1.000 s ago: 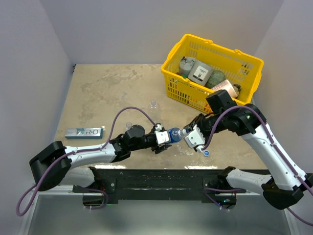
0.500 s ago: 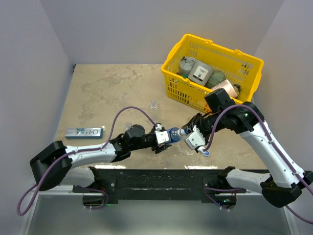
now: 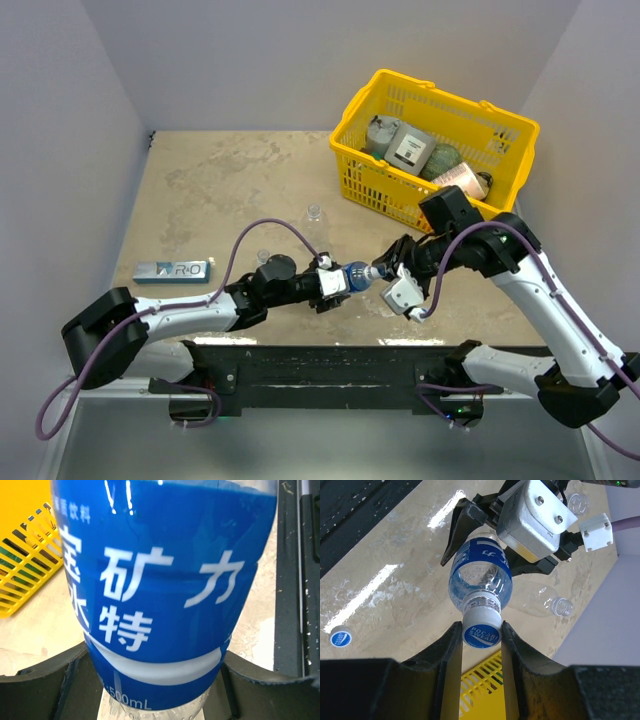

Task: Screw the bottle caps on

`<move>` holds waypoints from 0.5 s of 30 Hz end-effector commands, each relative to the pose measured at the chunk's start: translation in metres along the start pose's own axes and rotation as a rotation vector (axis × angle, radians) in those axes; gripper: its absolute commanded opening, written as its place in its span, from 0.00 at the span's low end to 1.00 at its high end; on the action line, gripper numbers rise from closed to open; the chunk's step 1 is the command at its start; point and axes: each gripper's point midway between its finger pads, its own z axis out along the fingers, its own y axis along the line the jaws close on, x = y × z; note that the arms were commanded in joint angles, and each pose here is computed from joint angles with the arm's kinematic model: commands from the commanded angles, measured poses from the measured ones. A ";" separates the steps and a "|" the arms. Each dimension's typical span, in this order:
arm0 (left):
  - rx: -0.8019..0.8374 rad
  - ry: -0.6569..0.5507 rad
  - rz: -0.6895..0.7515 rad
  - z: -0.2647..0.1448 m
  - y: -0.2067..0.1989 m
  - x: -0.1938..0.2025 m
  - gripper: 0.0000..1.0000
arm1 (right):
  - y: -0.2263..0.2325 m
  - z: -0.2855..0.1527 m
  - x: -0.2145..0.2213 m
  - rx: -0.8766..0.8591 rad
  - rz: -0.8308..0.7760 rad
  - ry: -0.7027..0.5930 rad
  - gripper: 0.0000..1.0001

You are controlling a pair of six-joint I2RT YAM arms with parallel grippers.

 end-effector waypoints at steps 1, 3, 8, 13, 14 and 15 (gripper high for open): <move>-0.067 -0.157 0.097 0.001 0.019 -0.044 0.00 | 0.027 0.010 0.003 -0.109 -0.032 -0.007 0.00; -0.071 -0.157 0.105 0.001 0.019 -0.042 0.00 | 0.030 0.013 0.006 -0.128 -0.064 -0.004 0.00; -0.064 -0.162 0.067 0.004 0.018 -0.044 0.00 | 0.029 0.018 0.006 -0.133 -0.098 -0.025 0.00; -0.096 -0.206 0.061 0.001 0.020 -0.048 0.00 | 0.028 0.021 0.005 -0.139 0.019 -0.039 0.00; -0.107 -0.215 0.075 0.000 0.022 -0.049 0.00 | 0.025 0.022 0.006 -0.127 0.089 -0.039 0.00; -0.125 -0.215 0.080 -0.002 0.024 -0.047 0.00 | 0.024 0.023 0.006 -0.126 0.124 -0.038 0.00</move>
